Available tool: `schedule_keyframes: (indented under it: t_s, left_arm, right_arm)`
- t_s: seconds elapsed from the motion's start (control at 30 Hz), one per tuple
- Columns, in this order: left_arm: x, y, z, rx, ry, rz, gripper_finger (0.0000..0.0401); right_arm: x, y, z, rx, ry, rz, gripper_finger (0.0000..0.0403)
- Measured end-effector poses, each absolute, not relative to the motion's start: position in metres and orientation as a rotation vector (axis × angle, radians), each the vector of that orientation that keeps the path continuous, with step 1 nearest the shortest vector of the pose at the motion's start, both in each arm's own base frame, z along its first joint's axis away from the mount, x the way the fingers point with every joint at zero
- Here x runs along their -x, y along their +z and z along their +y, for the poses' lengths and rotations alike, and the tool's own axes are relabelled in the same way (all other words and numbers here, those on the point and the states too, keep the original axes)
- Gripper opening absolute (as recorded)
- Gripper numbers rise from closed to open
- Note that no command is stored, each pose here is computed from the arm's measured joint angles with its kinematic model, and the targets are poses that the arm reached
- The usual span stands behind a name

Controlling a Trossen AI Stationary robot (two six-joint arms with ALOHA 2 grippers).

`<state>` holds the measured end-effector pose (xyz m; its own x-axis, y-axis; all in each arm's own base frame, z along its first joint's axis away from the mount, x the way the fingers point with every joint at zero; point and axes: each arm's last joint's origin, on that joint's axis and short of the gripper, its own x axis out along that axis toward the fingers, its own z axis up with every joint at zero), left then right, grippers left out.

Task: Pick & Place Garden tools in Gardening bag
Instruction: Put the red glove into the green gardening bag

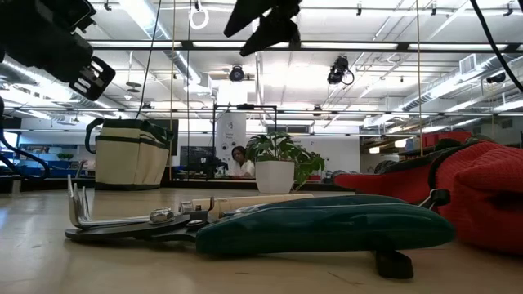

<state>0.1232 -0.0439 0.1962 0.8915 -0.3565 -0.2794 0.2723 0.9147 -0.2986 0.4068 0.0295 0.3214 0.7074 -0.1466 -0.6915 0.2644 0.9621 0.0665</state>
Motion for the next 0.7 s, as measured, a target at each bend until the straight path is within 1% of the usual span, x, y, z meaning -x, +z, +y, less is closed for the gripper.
schedule_keyframes:
  t_s: [0.13, 0.33, 0.5, 0.7]
  left_arm:
    - [-0.123, 0.2, -0.048, 0.246, -0.324, 0.288, 0.008]
    - [-0.123, 0.204, -0.049, 0.224, -0.289, 0.243, 0.008]
    - [-0.123, 0.205, -0.049, 0.23, -0.287, 0.223, 0.008]
    - [-0.124, 0.208, -0.049, 0.24, -0.29, 0.203, 0.008]
  right_arm:
    - [-0.398, 0.314, 0.034, -0.292, -0.235, 0.869, 0.0275]
    - [-0.382, 0.304, 0.055, -0.41, -0.288, 1.037, 0.0275]
    - [-0.369, 0.301, 0.081, -0.501, -0.352, 1.114, 0.0275]
    - [-0.355, 0.299, 0.113, -0.594, -0.41, 1.156, 0.0275]
